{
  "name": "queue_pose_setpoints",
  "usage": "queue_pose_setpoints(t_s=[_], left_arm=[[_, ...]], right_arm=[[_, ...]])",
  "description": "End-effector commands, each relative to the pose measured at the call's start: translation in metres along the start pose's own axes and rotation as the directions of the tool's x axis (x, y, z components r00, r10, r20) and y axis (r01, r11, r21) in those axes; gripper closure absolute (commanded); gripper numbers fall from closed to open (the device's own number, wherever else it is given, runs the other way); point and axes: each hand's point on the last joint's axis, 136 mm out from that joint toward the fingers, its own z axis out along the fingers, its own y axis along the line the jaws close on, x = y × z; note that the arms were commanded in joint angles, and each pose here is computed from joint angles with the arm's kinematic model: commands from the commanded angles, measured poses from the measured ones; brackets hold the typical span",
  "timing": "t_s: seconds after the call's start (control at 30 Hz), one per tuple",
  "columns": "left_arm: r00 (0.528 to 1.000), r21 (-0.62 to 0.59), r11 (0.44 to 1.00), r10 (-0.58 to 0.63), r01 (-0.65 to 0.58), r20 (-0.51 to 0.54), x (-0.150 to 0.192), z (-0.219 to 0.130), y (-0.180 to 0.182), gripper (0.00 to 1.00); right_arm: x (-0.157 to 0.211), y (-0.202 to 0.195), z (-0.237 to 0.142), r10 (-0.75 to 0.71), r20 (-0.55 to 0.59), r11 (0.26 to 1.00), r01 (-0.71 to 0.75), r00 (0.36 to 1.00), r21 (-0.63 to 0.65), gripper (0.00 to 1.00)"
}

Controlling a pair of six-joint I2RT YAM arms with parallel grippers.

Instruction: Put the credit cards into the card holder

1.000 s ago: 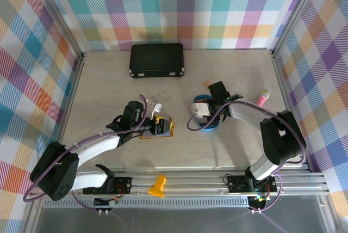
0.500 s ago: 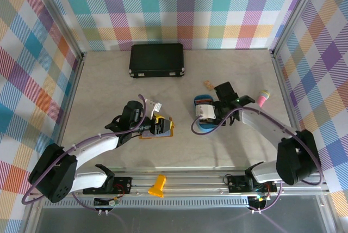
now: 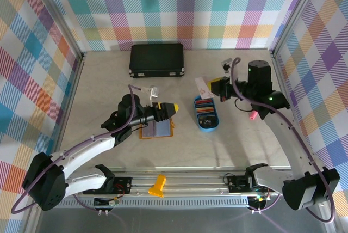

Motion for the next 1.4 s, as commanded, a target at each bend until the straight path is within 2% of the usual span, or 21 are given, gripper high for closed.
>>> queue_pose_setpoints(t_s=[0.0, 0.13, 0.27, 0.4, 0.53, 0.73, 0.8, 0.93, 0.97, 1.0, 1.03, 1.1, 1.23, 1.37], left_arm=[[0.978, 0.149, 0.976, -0.174, 0.157, 0.111, -0.033, -0.003, -0.045, 0.39], [0.953, 0.216, 0.955, -0.244, 0.203, 0.181, -0.044, -0.005, -0.058, 0.39], [0.957, 0.219, 0.953, -0.245, 0.209, 0.155, -0.037, 0.008, -0.063, 0.37], [0.953, 0.287, 0.934, -0.264, 0.214, 0.150, -0.037, 0.016, -0.078, 0.41], [0.947, 0.340, 0.916, -0.278, 0.211, 0.160, -0.043, 0.018, -0.091, 0.51], [0.937, 0.370, 0.908, -0.285, 0.196, 0.204, -0.052, 0.016, -0.097, 0.71], [0.938, 0.373, 0.907, -0.283, 0.194, 0.200, -0.052, 0.017, -0.099, 0.73], [0.942, 0.378, 0.907, -0.274, 0.186, 0.194, -0.053, 0.016, -0.103, 0.90], [0.942, 0.371, 0.909, -0.273, 0.188, 0.192, -0.052, 0.016, -0.102, 1.00], [0.943, 0.359, 0.913, -0.274, 0.193, 0.191, -0.052, 0.015, -0.100, 1.00], [0.944, 0.352, 0.916, -0.272, 0.195, 0.186, -0.050, 0.014, -0.100, 1.00], [0.948, 0.326, 0.925, -0.264, 0.196, 0.179, -0.046, 0.013, -0.096, 1.00], [0.954, 0.286, 0.939, -0.244, 0.189, 0.172, -0.040, 0.009, -0.089, 1.00], [0.955, 0.288, 0.938, -0.246, 0.192, 0.166, -0.040, 0.009, -0.090, 1.00]], right_arm=[[-0.025, 0.030, 0.006, 0.426, -0.006, 0.882, -0.417, 0.905, -0.219, 1.00], [-0.020, 0.030, 0.013, 0.559, -0.074, 0.793, -0.559, 0.826, -0.242, 1.00], [-0.019, 0.032, 0.020, 0.621, -0.108, 0.734, -0.624, 0.777, -0.267, 1.00], [-0.018, 0.035, 0.026, 0.653, -0.148, 0.691, -0.664, 0.743, -0.285, 1.00], [-0.016, 0.038, 0.027, 0.653, -0.174, 0.681, -0.672, 0.737, -0.290, 1.00], [-0.011, 0.043, 0.027, 0.657, -0.207, 0.665, -0.687, 0.725, -0.293, 1.00], [-0.010, 0.043, 0.027, 0.658, -0.210, 0.664, -0.688, 0.724, -0.292, 1.00], [-0.006, 0.043, 0.028, 0.656, -0.229, 0.661, -0.693, 0.720, -0.288, 1.00], [-0.005, 0.044, 0.028, 0.649, -0.234, 0.664, -0.689, 0.724, -0.289, 0.92], [-0.003, 0.042, 0.028, 0.647, -0.235, 0.670, -0.688, 0.725, -0.278, 0.75], [-0.002, 0.040, 0.027, 0.642, -0.228, 0.680, -0.681, 0.732, -0.271, 0.66], [-0.002, 0.040, 0.026, 0.622, -0.224, 0.698, -0.661, 0.751, -0.276, 0.62], [0.003, 0.041, 0.027, 0.604, -0.252, 0.705, -0.654, 0.756, -0.273, 0.66], [0.009, 0.044, 0.029, 0.596, -0.284, 0.693, -0.660, 0.751, -0.289, 0.78]])
